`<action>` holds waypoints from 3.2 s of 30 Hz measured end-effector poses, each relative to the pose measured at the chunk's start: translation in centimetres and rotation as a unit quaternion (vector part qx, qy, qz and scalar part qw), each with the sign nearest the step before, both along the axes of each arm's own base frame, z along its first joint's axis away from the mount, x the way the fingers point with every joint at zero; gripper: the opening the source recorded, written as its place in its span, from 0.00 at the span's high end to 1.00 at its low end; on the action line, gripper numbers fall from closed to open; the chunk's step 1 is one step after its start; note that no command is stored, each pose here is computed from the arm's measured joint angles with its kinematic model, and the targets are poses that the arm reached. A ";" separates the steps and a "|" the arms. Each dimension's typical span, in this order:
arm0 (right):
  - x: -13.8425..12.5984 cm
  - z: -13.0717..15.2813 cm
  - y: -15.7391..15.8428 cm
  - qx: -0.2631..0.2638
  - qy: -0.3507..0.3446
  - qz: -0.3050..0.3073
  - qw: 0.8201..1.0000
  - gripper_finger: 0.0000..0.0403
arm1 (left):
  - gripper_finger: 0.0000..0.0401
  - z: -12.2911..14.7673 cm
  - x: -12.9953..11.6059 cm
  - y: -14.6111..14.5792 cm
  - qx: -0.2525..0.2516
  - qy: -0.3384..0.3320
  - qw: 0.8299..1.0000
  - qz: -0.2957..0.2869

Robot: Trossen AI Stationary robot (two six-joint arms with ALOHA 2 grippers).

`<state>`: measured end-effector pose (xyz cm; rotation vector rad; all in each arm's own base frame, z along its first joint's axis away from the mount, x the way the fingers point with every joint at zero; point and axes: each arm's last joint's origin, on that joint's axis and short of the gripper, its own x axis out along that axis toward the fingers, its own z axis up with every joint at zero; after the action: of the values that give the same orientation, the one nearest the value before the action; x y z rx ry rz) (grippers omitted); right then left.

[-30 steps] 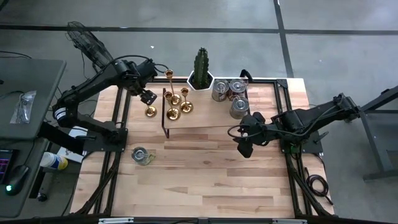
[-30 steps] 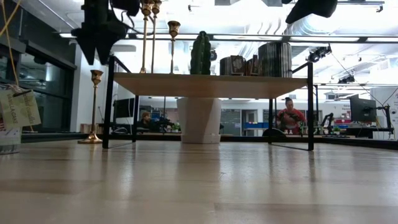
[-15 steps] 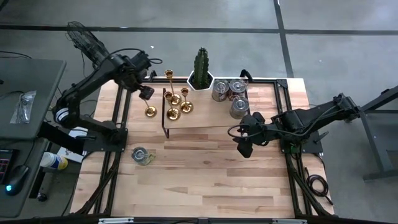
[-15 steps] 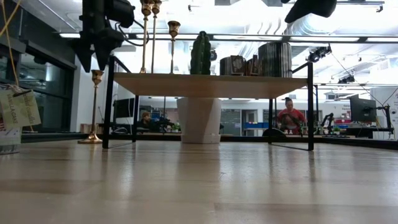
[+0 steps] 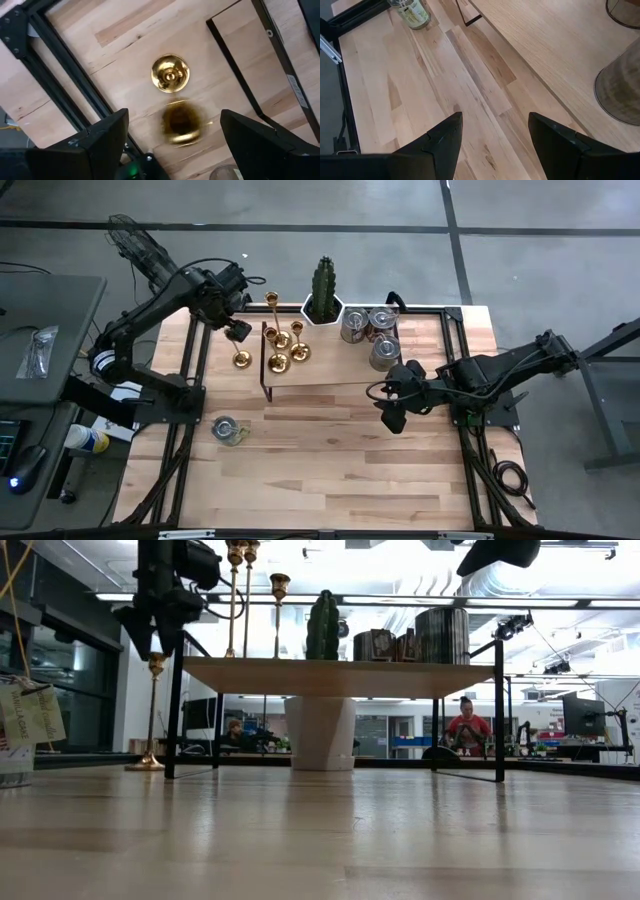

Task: Pick & Place candle stick holders
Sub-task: Put the gold candle holder on the shelf

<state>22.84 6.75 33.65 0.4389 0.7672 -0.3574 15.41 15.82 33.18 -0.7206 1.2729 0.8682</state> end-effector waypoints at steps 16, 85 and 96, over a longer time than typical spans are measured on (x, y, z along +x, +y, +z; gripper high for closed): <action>0.0 0.0 0.0 0.000 0.000 0.000 1.000 0.45 | 0.30 0.1 -0.1 0.0 0.004 0.004 1.000 -0.005; 0.0 0.0 0.0 0.002 -0.002 -0.008 1.000 0.45 | 0.43 -1.4 0.2 0.1 -0.001 0.001 1.000 -0.003; 0.0 0.0 0.0 0.004 -0.002 -0.011 1.000 0.45 | 0.63 -1.4 0.2 0.1 -0.001 0.001 1.000 -0.002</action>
<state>22.84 6.73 33.63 0.4559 0.7605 -0.3729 15.60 15.94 31.80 -0.7176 1.2769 0.8643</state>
